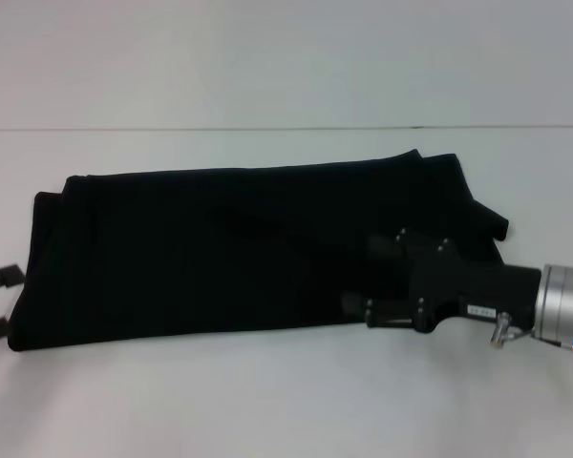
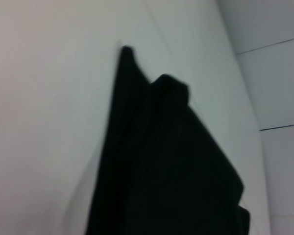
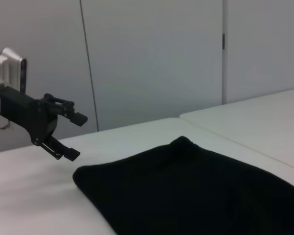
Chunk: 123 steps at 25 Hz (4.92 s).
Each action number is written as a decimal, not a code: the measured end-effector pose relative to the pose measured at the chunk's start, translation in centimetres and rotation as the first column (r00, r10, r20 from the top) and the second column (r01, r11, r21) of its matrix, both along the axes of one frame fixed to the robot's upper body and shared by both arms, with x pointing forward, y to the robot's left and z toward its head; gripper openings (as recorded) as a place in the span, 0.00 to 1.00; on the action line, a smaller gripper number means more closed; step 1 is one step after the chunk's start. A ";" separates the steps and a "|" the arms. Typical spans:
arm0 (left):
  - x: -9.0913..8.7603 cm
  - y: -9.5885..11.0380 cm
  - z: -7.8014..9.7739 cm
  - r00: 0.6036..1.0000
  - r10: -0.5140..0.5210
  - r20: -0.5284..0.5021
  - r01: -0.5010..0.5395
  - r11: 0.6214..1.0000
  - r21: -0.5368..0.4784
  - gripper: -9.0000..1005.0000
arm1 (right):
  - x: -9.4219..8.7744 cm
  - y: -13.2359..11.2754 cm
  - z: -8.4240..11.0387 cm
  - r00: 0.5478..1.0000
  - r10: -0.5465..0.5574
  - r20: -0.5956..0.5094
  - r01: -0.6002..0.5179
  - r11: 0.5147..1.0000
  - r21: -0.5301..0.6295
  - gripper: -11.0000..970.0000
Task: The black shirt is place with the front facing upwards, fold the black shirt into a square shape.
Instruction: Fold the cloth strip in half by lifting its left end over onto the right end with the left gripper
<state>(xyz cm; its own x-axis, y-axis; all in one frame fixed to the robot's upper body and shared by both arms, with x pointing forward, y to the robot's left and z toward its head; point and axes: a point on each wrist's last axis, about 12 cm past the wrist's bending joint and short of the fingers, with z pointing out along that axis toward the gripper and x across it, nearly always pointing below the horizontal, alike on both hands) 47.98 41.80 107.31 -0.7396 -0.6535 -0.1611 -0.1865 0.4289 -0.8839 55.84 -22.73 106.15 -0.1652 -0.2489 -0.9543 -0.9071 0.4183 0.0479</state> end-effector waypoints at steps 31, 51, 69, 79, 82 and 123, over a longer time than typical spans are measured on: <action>0.2 -0.9 -3.1 0.979 0.105 -0.173 -0.109 0.994 -0.015 0.93 | -0.8 0.2 -1.7 1.000 -0.019 -0.006 0.019 1.000 -0.024 0.96; 3.9 -3.0 -1.8 0.991 0.006 -0.133 -0.002 1.000 0.029 0.91 | -0.8 0.1 -1.6 1.000 -0.024 -0.007 0.024 1.000 -0.020 0.96; 4.2 -3.1 -2.1 0.991 0.013 -0.134 -0.003 0.997 0.071 0.06 | -0.7 0.3 -1.5 1.000 -0.025 -0.009 0.025 1.000 -0.014 0.96; 4.3 -2.9 -2.1 0.994 0.015 -0.107 -0.005 0.996 0.094 0.05 | -0.7 0.2 -1.6 1.000 -0.029 -0.011 0.029 0.999 -0.016 0.96; 4.5 -2.3 -1.6 0.996 0.031 -0.084 -0.022 0.994 0.105 0.05 | -0.7 0.2 -1.7 0.999 -0.034 -0.013 0.034 0.999 -0.018 0.96; 13.0 -21.7 6.1 0.843 -0.421 0.334 0.470 0.879 -0.077 0.06 | -2.9 -4.1 -3.2 0.969 -0.236 -0.077 0.239 0.970 0.036 0.95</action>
